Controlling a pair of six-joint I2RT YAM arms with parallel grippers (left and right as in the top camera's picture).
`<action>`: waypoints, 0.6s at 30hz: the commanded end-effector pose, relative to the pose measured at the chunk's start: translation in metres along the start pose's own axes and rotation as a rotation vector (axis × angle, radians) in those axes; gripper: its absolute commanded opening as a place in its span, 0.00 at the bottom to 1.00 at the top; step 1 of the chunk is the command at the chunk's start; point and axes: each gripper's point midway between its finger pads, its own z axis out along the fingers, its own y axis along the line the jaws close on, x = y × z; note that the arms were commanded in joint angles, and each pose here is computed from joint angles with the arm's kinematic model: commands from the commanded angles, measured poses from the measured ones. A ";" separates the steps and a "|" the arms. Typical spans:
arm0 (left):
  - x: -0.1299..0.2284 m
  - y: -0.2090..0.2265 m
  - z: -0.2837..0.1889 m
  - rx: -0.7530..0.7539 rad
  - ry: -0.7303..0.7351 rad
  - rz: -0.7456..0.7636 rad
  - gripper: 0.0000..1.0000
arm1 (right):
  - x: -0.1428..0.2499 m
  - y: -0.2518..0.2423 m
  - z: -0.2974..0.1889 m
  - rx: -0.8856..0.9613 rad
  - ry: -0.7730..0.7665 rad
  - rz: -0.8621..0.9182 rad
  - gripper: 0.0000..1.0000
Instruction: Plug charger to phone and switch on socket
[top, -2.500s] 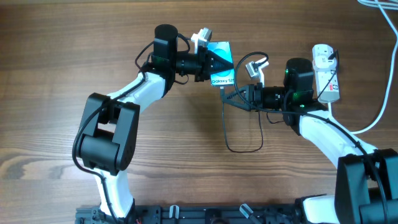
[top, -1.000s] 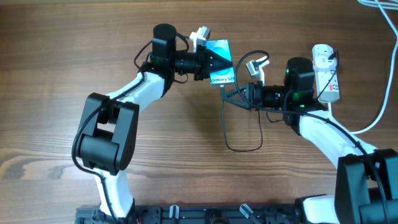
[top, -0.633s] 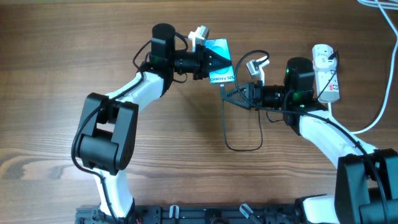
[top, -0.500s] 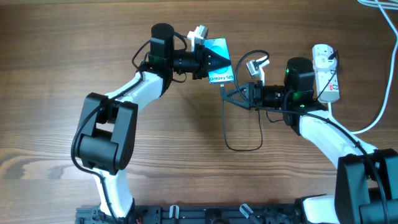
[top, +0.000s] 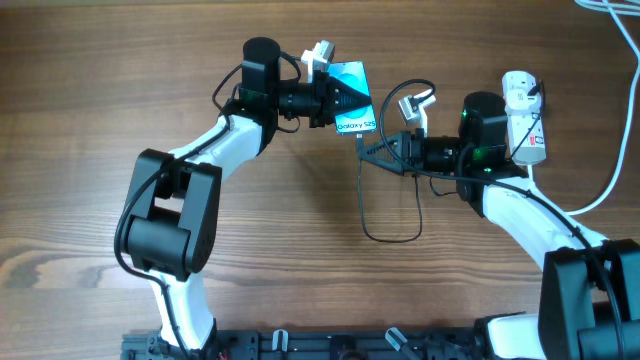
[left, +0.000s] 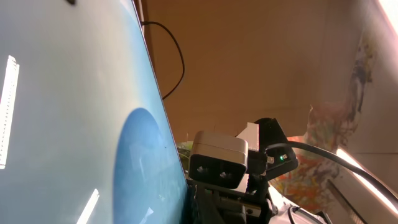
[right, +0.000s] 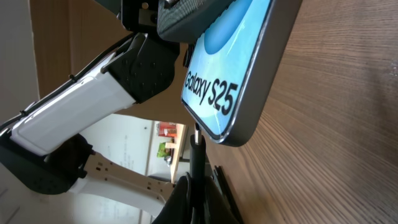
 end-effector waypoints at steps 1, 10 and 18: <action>-0.005 -0.005 -0.001 0.009 -0.001 0.052 0.04 | -0.002 0.006 -0.002 -0.003 -0.009 -0.008 0.04; -0.006 -0.006 -0.001 0.010 -0.003 0.059 0.04 | -0.001 0.007 -0.002 -0.007 -0.003 -0.001 0.04; -0.006 -0.006 0.000 0.010 -0.002 0.059 0.04 | 0.000 0.006 -0.002 -0.005 -0.002 0.006 0.04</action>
